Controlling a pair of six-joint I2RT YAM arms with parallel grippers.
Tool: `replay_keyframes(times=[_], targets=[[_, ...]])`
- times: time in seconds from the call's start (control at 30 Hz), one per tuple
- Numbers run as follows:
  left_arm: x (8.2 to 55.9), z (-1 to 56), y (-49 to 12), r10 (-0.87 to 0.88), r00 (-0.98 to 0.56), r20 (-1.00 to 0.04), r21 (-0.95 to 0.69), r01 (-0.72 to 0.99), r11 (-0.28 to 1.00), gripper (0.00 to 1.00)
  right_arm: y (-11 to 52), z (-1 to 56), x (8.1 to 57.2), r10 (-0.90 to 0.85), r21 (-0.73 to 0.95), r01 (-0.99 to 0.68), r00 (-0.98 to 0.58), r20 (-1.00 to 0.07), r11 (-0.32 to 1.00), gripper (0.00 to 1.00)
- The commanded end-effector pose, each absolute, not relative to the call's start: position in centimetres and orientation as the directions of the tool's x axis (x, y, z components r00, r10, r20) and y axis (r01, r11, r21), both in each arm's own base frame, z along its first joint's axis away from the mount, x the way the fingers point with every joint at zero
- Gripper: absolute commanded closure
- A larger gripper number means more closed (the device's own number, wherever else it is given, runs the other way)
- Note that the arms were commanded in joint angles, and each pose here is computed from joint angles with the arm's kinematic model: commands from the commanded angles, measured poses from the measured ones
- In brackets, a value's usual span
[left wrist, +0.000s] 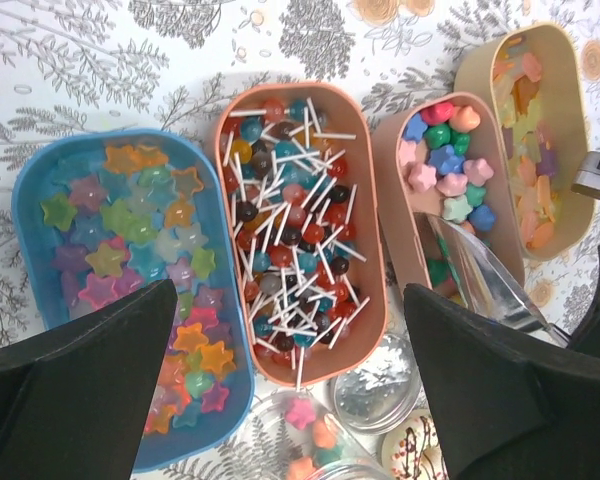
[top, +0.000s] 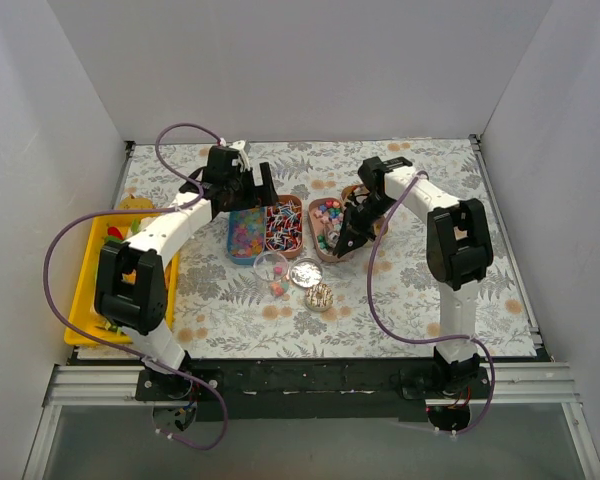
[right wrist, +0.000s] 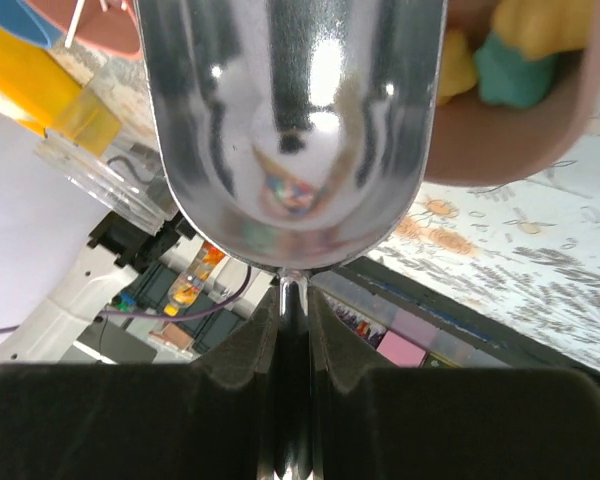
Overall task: Pack the candies
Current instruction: Scoop the fake candies from the storage box.
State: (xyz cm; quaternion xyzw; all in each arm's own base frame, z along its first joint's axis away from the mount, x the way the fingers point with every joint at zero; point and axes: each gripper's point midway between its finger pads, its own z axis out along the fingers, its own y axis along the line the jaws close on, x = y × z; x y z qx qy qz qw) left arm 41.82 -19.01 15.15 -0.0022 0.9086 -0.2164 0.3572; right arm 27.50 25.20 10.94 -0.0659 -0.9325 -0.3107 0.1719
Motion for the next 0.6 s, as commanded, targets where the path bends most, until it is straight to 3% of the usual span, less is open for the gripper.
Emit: replay_keyframes(times=[0.0,0.57], targets=[[43.9,18.0,-19.7,-0.164,-0.691,-0.704,-0.397,0.192,0.897,0.02,23.7,9.8,29.1,0.057,0.480,0.214,-0.946,0.320,0.851,0.99],[53.3,13.9,-28.7,-0.154,-0.732,-0.664,-0.474,0.252,0.843,0.02,20.5,5.9,31.0,-0.065,0.299,-0.001,-0.976,0.207,0.954,0.99]])
